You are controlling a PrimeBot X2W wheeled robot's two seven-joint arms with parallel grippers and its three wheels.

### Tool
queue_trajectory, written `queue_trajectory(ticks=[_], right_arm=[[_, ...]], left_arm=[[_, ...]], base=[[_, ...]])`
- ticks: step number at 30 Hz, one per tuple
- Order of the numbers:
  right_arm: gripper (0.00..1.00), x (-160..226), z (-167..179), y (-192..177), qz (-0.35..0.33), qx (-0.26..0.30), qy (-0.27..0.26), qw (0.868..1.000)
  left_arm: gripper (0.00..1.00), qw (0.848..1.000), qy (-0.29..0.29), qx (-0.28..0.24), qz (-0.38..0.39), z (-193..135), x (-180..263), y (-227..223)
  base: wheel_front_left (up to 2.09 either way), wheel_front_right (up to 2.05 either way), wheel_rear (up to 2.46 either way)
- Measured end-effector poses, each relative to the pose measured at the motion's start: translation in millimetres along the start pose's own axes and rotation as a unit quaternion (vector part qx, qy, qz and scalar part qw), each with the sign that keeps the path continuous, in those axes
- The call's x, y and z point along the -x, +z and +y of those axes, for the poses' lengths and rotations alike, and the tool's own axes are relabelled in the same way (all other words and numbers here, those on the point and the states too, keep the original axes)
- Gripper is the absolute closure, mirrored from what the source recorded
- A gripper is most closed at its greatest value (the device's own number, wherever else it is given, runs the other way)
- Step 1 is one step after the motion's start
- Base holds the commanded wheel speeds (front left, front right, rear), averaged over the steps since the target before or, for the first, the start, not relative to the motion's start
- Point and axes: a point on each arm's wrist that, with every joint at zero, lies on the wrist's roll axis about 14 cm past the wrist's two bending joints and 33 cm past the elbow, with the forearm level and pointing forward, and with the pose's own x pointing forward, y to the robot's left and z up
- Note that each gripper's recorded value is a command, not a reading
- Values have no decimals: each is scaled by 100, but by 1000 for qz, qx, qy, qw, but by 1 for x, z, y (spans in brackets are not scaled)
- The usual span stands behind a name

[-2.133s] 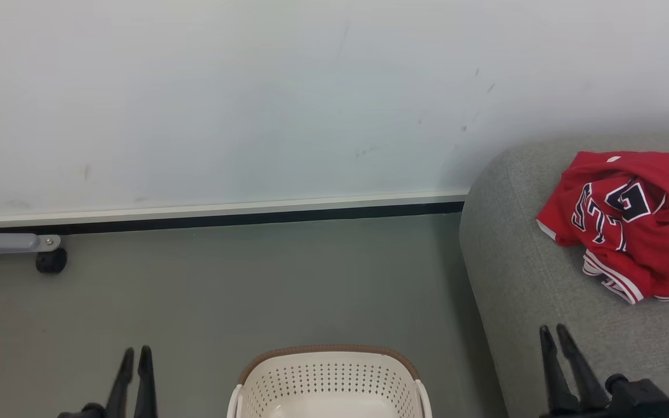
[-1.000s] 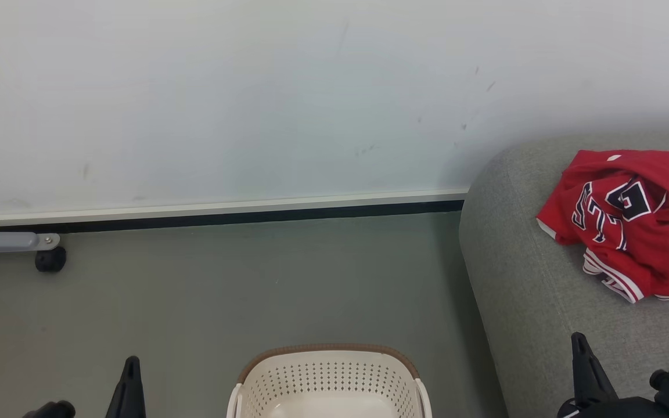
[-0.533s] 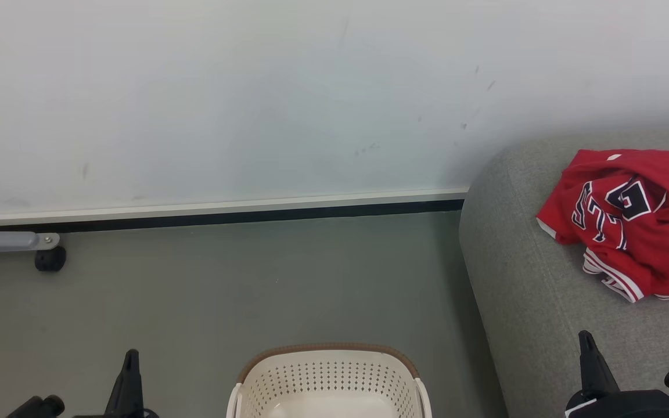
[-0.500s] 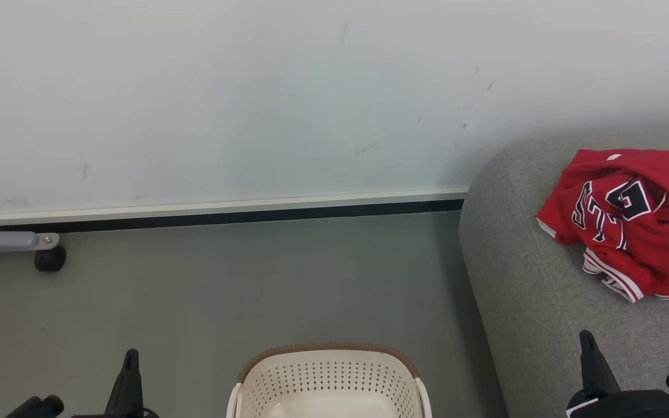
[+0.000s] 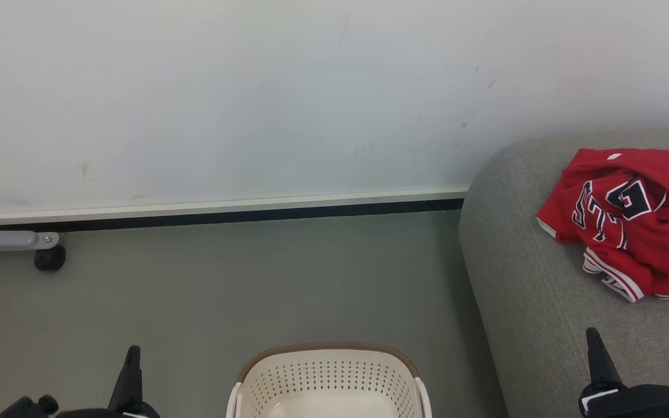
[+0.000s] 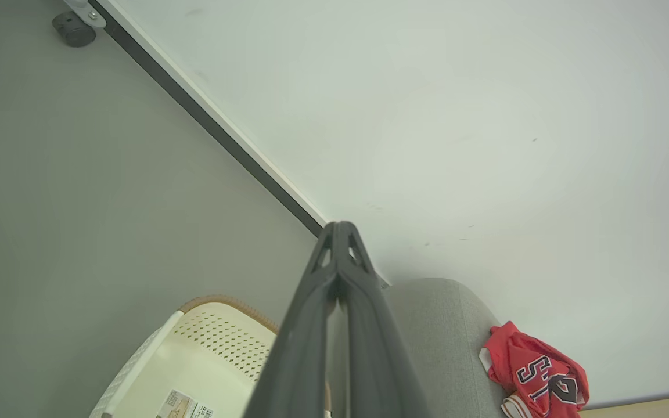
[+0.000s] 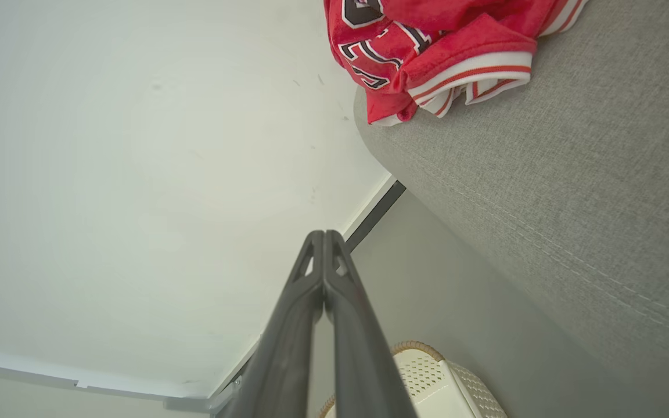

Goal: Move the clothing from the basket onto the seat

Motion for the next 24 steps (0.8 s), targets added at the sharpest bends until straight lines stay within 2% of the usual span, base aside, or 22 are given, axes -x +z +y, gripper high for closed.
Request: queue_trajectory(ticks=[10, 24], right_arm=[[100, -4, 1, 4, 0, -72, 5, 997], [100, -8, 2, 11, -6, -174, 16, 985]], left_arm=[[100, 998, -11, 67, 5, -5, -4, 1], [100, 987, -28, 160, 11, -12, -10, 3]], base=[[0, 0, 0], [0, 0, 0]])
